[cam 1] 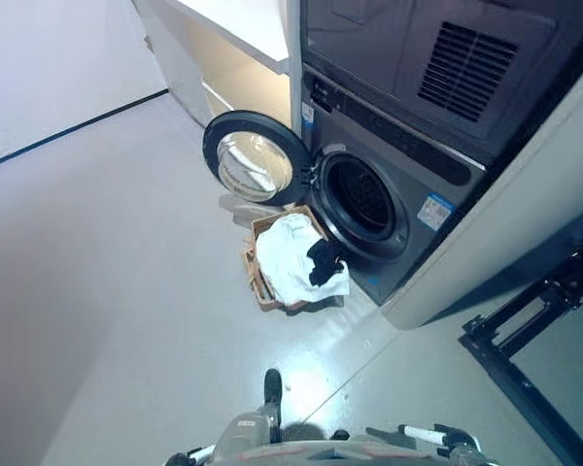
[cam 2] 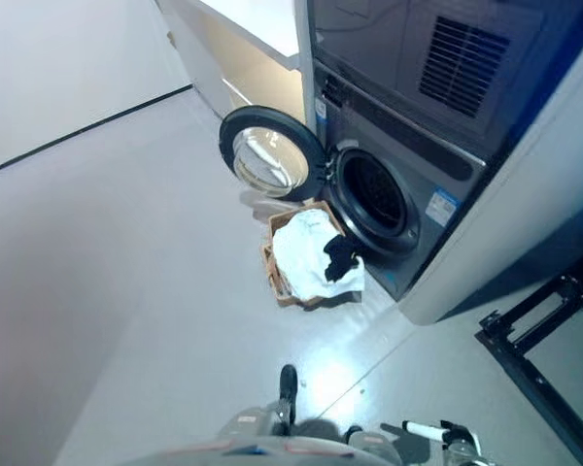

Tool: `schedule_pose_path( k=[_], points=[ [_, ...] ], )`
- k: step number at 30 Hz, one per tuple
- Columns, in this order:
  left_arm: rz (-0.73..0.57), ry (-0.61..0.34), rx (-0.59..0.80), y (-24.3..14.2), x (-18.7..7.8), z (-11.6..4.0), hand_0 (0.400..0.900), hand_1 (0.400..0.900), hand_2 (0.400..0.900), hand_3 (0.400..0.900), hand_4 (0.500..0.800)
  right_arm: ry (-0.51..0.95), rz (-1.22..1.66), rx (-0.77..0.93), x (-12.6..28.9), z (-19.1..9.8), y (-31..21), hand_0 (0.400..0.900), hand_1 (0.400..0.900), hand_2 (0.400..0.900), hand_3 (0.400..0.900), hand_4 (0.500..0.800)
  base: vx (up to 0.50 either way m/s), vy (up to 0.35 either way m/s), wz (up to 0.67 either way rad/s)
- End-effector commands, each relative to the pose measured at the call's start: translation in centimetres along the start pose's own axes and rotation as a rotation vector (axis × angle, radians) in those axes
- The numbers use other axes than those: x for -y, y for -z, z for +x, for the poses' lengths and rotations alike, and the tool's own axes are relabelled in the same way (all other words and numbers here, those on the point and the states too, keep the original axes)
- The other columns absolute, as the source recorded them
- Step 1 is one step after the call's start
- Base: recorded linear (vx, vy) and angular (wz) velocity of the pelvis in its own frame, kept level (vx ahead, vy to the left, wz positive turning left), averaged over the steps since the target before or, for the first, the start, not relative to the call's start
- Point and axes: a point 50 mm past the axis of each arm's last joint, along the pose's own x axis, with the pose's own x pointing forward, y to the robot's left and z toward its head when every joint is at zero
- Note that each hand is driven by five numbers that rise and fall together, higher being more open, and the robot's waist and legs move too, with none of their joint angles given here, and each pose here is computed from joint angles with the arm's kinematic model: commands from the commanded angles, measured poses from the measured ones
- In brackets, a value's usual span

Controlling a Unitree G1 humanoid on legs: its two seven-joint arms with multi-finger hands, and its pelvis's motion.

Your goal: Put the clothes in the basket into the washing machine.

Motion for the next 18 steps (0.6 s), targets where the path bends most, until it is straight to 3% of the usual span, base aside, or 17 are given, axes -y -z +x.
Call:
schedule_pose_path(
  k=[1,8,18],
  points=[
    [0.028,-0.025,0.119,-3.4,-1.0,0.0,0.900,0.900,0.900,0.900,0.800,0.058,0.011,0.123,2.1,0.1,-3.0,0.900,0.900,0.900,0.900,0.800,0.239,0.304,-0.03],
    [0.042,-0.024,0.156,-5.0,-1.1,-0.1,0.900,0.900,0.900,0.900,0.800,0.026,0.098,0.239,1.4,-0.2,-5.9,0.900,0.900,0.900,0.900,0.800,0.233,0.140,0.06],
    [0.075,-0.032,0.160,-4.7,-0.9,-0.1,0.900,0.900,0.900,0.900,0.800,-0.009,0.027,0.372,0.9,-1.0,-7.6,0.900,0.900,0.900,0.900,0.800,0.313,-0.169,0.30]
  ],
)
